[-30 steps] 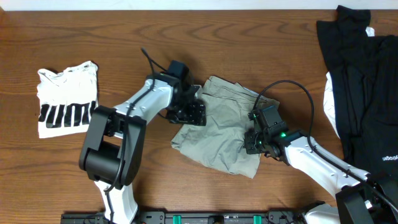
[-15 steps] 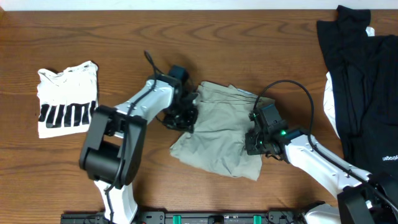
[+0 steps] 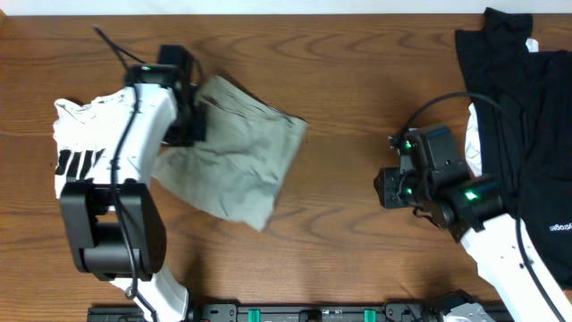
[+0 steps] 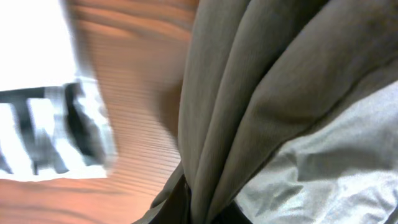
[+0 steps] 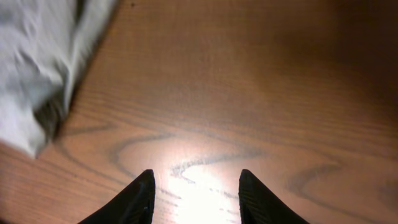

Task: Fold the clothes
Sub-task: 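Grasp the folded khaki shorts with the left gripper and carry leftward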

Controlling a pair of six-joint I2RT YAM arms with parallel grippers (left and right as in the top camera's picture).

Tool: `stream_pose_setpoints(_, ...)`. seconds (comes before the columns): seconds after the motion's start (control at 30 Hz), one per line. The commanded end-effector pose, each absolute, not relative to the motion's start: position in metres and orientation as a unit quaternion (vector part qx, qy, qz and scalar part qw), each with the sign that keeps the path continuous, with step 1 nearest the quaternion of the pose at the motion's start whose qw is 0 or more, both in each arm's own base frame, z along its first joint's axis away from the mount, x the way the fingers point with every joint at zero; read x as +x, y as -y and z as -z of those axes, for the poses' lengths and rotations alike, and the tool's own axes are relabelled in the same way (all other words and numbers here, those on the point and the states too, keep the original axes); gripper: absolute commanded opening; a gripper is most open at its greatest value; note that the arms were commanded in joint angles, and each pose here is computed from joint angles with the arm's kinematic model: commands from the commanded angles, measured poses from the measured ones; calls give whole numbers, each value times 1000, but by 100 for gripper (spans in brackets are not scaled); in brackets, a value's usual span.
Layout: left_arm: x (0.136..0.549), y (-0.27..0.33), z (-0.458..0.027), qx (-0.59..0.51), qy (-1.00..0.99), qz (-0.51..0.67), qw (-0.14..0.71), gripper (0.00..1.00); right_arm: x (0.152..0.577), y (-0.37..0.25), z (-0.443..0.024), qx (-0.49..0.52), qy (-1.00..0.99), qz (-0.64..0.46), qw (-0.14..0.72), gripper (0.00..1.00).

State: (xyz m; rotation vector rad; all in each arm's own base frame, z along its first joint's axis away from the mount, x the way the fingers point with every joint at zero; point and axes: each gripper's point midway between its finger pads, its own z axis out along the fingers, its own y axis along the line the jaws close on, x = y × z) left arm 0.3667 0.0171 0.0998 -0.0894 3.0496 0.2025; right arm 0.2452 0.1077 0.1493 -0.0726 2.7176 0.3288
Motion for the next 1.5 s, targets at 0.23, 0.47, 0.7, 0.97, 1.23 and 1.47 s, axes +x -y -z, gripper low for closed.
stream_pose_setpoints(0.23,386,-113,-155,-145,-971,-151,114,9,235,-96,-148,-29,-978,-92,186,43)
stream_pose_setpoints(0.47,385,-180,-179,-252,-938,-175,159,9,235,-96,-148,-29,-978,-92,186,43)
stream_pose_setpoints(0.7,377,-226,-185,-328,-909,-177,187,10,235,-96,-148,-29,-978,-92,185,43)
stream_pose_setpoints(0.97,398,-208,-181,-295,-928,-36,224,10,236,-96,-146,-29,-978,-91,184,43)
stream_pose_setpoints(1.23,422,-177,-209,-240,-926,46,288,8,236,-97,-136,-29,-982,-85,164,43)
stream_pose_setpoints(1.47,419,-184,-271,-232,-903,15,361,8,237,-97,-132,-28,-984,-82,155,43)
